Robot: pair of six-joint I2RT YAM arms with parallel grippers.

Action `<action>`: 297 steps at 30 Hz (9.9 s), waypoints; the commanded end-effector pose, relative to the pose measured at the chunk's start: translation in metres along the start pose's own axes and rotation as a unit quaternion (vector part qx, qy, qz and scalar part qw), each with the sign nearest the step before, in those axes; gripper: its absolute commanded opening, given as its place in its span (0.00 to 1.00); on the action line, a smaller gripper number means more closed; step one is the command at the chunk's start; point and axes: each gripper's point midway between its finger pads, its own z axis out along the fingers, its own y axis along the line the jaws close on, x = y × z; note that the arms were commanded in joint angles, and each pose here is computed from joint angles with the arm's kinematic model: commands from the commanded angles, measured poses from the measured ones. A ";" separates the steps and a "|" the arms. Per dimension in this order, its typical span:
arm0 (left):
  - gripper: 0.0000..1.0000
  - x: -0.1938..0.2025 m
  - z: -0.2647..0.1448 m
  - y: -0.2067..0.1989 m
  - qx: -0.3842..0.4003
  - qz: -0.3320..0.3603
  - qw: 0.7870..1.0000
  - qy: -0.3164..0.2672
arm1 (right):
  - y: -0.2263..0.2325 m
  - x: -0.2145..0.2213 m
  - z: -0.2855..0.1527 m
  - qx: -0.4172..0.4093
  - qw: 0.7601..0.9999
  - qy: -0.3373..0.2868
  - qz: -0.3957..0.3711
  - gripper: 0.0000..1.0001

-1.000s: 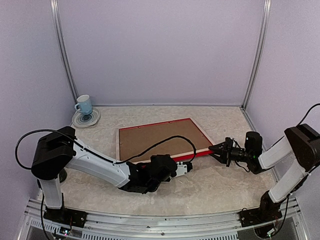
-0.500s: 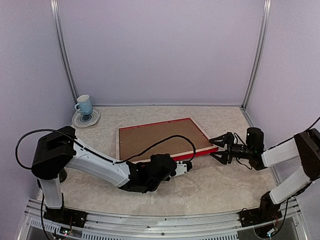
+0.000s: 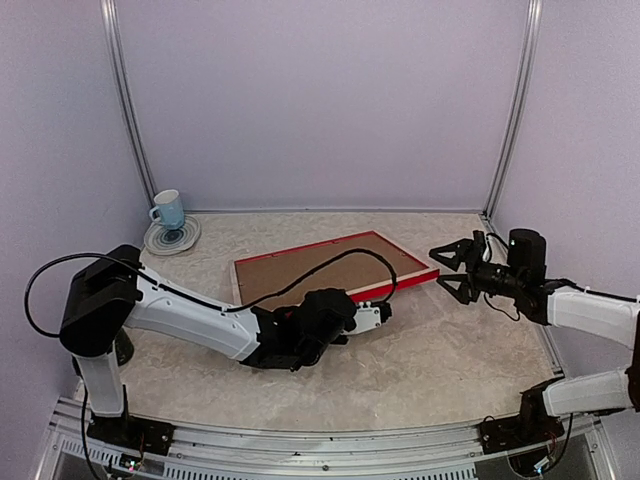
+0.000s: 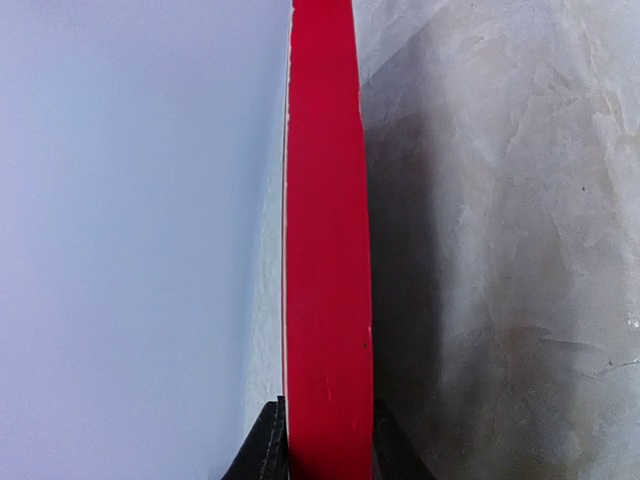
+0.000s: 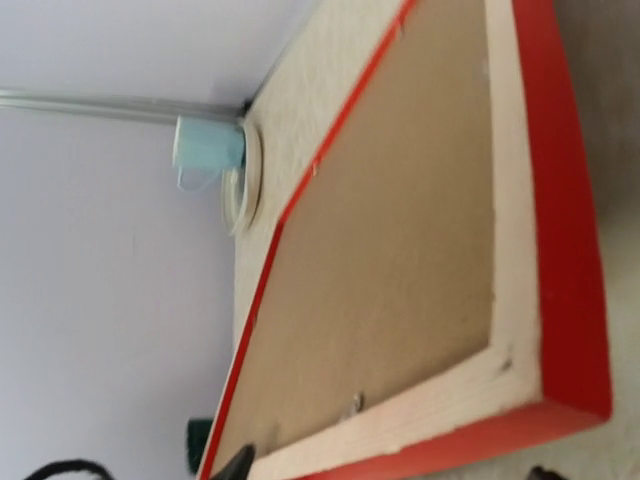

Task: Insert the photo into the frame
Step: Turn over the photo frame, then place the photo frame at the center of the board.

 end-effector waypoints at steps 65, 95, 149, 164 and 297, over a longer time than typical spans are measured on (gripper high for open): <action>0.03 0.052 0.020 0.346 -0.071 -0.607 0.790 -0.045 | -0.064 -0.011 -0.005 0.138 0.989 -0.044 -0.027 0.88; 0.00 0.126 0.009 0.406 -0.106 -0.680 0.723 -0.064 | -0.075 -0.001 0.004 0.138 0.990 -0.029 -0.013 0.88; 0.00 0.144 0.025 0.270 0.083 -0.826 0.553 -0.077 | -0.097 0.010 0.021 0.156 0.988 0.000 -0.004 0.88; 0.09 0.148 0.030 0.217 0.112 -0.832 0.540 -0.061 | -0.088 0.009 0.042 0.150 0.988 0.026 -0.020 0.88; 0.58 0.157 0.056 0.052 0.211 -0.818 0.533 0.032 | -0.144 0.000 0.124 0.194 0.973 0.117 -0.039 0.86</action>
